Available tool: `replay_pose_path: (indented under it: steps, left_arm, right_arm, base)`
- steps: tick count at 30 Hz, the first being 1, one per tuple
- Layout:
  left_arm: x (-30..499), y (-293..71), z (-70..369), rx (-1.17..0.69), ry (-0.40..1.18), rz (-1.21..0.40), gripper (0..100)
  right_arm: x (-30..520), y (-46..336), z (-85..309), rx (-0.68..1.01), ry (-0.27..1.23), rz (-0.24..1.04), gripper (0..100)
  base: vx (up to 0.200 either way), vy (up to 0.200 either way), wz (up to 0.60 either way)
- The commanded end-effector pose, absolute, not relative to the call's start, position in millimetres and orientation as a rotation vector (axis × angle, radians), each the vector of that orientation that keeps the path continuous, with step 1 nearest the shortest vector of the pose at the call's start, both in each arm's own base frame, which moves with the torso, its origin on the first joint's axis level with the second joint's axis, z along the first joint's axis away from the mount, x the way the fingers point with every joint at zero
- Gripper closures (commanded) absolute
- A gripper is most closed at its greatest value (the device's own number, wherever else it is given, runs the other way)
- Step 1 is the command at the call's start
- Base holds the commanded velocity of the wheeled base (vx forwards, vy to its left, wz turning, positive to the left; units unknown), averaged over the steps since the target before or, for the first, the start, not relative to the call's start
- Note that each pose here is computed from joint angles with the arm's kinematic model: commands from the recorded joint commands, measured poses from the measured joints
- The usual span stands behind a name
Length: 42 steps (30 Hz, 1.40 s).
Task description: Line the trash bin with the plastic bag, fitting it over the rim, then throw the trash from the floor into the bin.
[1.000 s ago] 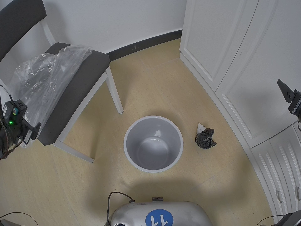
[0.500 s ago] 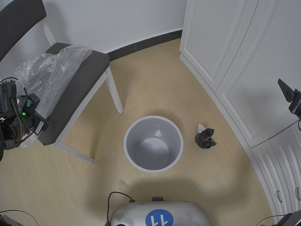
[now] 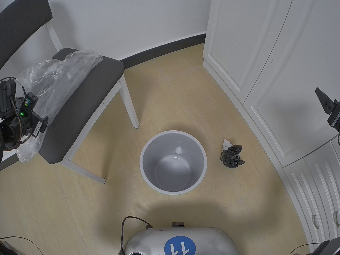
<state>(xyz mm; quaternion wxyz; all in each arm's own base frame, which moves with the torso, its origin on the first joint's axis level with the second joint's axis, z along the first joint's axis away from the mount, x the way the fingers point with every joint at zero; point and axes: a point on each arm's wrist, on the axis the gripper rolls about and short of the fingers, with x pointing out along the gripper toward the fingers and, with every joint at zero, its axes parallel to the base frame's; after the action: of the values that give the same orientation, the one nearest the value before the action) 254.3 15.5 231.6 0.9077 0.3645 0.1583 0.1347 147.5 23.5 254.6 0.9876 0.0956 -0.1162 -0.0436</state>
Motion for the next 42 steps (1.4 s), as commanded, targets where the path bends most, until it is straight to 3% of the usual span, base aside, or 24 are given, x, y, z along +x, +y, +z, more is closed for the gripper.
replay_pose_path:
  steps: [1,16,34,42]
  left_arm:
    - [246.4,21.4,239.9,0.744,0.307,0.312,0]
    - [231.1,19.8,255.7,0.670,0.397,0.232,0]
    - [243.6,47.0,257.1,0.629,0.430,0.279,0]
    - [233.5,41.5,236.3,0.633,0.482,0.241,0]
  right_arm:
    - [146.9,23.4,255.1,0.193,-0.237,-0.087,0]
    - [144.6,23.2,256.5,0.196,-0.245,-0.077,0]
    - [144.6,23.0,256.6,0.195,-0.247,-0.075,0]
    - [144.6,23.2,256.6,0.196,-0.247,-0.074,0]
  base:
    - [0.000,0.000,0.00]
    - [0.000,0.000,0.00]
    - [0.000,0.000,0.00]
    - [0.000,0.000,0.00]
